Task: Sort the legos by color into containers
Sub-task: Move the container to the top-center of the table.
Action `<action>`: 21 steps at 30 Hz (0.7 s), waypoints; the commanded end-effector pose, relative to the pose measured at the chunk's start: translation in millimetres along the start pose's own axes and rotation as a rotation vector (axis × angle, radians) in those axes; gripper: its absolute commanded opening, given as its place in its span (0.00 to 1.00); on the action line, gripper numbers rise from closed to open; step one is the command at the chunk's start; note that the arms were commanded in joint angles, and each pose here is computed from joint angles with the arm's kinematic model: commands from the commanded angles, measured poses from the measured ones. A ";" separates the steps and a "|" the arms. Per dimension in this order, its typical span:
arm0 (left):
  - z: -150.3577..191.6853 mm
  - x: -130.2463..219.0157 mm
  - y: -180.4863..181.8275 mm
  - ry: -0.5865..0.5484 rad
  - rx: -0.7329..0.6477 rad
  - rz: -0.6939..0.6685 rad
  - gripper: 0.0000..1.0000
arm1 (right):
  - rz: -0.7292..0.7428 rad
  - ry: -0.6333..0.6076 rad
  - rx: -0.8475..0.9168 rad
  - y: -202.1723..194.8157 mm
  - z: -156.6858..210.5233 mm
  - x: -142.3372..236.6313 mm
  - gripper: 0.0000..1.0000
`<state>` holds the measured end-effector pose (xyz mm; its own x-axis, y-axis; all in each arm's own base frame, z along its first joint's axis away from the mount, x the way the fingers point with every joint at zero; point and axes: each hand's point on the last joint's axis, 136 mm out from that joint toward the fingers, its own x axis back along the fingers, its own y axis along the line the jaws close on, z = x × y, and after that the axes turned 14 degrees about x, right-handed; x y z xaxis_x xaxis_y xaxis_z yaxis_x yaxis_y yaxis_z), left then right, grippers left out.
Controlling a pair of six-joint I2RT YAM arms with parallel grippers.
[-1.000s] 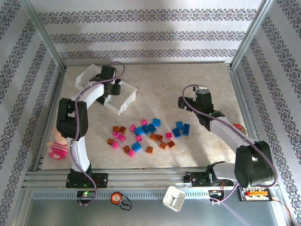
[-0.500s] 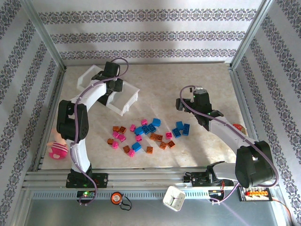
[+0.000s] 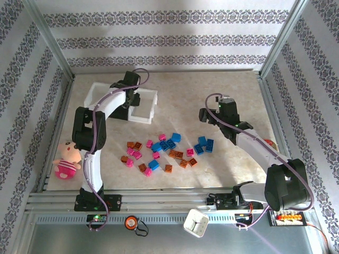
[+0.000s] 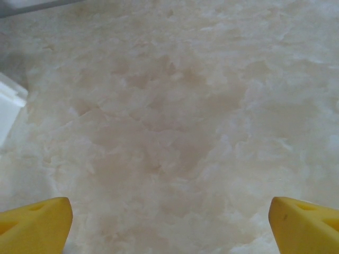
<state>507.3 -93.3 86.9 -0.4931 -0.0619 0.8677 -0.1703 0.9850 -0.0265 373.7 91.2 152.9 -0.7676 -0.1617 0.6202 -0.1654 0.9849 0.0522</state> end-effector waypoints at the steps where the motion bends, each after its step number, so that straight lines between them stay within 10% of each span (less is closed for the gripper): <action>1: 15.7 9.1 -38.0 0.056 0.015 0.060 0.20 | -0.033 0.004 -0.067 2.5 -8.4 -1.2 0.94; 8: 38.7 20.7 -116.1 0.088 0.123 0.212 0.00 | -0.093 0.052 -0.087 14.5 1.0 -12.8 0.87; 21: 62.3 21.2 -190.0 0.090 0.450 0.309 0.00 | -0.059 0.102 -0.103 13.4 17.5 -14.8 0.98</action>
<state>475.6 -275.4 92.9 -0.5196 0.2161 0.8267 -0.2931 0.8637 -0.4100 373.8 104.4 122.9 -0.6789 -0.2304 0.6971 -0.1447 0.9729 0.1806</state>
